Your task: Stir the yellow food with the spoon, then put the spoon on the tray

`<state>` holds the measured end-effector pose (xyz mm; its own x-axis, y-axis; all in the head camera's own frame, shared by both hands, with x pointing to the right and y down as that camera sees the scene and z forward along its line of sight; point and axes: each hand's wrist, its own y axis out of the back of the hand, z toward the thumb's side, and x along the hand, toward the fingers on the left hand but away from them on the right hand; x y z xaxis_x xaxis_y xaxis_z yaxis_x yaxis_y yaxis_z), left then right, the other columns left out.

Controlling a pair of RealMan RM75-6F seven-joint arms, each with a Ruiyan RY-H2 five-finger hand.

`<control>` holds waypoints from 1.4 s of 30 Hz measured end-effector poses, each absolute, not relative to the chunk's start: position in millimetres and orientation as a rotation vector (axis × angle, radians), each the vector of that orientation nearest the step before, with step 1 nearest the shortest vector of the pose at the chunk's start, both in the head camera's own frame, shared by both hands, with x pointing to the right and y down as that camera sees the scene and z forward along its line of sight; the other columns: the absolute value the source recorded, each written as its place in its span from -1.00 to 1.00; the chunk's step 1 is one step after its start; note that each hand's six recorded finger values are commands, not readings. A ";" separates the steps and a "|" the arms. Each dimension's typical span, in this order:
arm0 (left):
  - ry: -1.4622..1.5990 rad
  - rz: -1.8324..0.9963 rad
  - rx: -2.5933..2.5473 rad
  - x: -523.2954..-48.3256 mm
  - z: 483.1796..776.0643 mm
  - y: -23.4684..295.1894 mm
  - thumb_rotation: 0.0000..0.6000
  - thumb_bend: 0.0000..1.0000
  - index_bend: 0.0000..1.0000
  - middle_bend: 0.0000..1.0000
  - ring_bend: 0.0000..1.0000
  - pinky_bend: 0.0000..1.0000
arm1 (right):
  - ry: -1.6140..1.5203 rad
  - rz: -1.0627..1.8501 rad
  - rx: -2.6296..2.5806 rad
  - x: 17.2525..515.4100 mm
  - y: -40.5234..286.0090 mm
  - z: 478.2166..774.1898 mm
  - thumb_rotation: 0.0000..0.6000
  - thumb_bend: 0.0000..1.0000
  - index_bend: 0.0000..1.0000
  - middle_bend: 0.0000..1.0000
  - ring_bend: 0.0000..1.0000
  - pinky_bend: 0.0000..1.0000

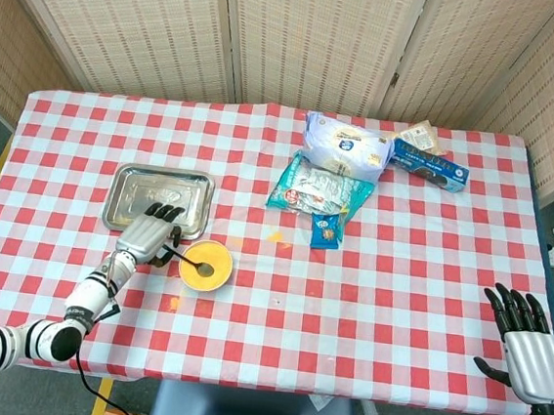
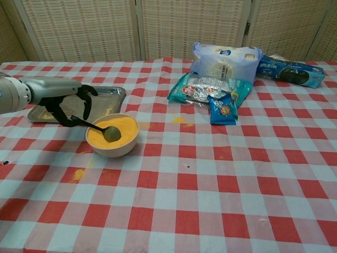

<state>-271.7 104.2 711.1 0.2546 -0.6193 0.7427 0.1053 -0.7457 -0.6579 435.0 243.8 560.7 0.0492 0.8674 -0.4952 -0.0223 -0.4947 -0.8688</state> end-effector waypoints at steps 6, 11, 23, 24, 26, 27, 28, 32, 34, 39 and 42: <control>0.468 -1.551 -1.921 -276.1 711.5 103.2 1.00 -0.17 0.04 -0.93 -1.00 -1.00 | -0.868 1.540 -1.598 434.4 244.0 561.0 1.00 -1.00 -1.00 -1.00 -1.00 -1.00; 0.469 -1.554 -1.915 -277.8 711.6 102.5 1.00 -0.18 0.05 -0.92 -1.00 -1.00 | -0.866 1.541 -1.598 434.1 243.9 561.3 1.00 -1.00 -1.00 -1.00 -1.00 -1.00; 0.468 -1.566 -1.907 -282.2 713.9 100.8 1.00 -0.18 0.03 -0.92 -1.00 -1.00 | -0.865 1.546 -1.596 433.9 243.6 562.1 1.00 -1.00 -1.00 -1.00 -1.00 -1.00; 0.468 -1.567 -1.907 -282.6 714.2 100.7 1.00 -0.18 0.03 -0.92 -1.00 -1.00 | -0.864 1.547 -1.596 433.9 243.7 562.3 1.00 -1.00 -1.00 -1.00 -1.00 -1.00; 0.466 -1.570 -1.908 -283.3 714.8 100.8 1.00 -0.18 0.03 -0.92 -1.00 -1.00 | -0.863 1.547 -1.597 433.6 243.7 562.6 1.00 -1.00 -1.00 -1.00 -1.00 -1.00; 0.465 -1.571 -1.908 -283.6 715.1 100.8 1.00 -0.17 0.03 -0.92 -1.00 -1.00 | -0.862 1.547 -1.597 433.5 243.7 562.7 1.00 -1.00 -1.00 -1.00 -1.00 -1.00; 0.464 -1.573 -1.908 -284.1 715.4 100.9 1.00 -0.17 0.04 -0.92 -1.00 -1.00 | -0.862 1.547 -1.597 433.4 243.7 562.8 1.00 -1.00 -1.00 -1.00 -1.00 -1.00; 0.461 -1.578 -1.906 -286.0 716.1 100.6 1.00 -0.17 0.05 -0.92 -1.00 -1.00 | -0.862 1.549 -1.596 433.4 243.6 563.0 1.00 -1.00 -1.00 -1.00 -1.00 -1.00; 0.463 -1.580 -1.904 -287.0 716.2 100.4 1.00 -0.17 0.06 -0.92 -1.00 -1.00 | -0.862 1.549 -1.596 433.3 243.6 563.1 1.00 -1.00 -1.00 -1.00 -1.00 -1.00; 0.467 -1.577 -1.906 -287.0 715.6 100.8 1.00 -0.18 0.07 -0.91 -1.00 -1.00 | -0.861 1.550 -1.596 433.3 243.5 563.6 1.00 -1.00 -1.00 -1.00 -1.00 -1.00; 0.470 -1.571 -1.906 -286.8 714.0 100.4 1.00 -0.18 0.06 -0.91 -1.00 -1.00 | -0.861 1.550 -1.596 432.9 243.5 563.4 1.00 -1.00 -1.00 -1.00 -1.00 -1.00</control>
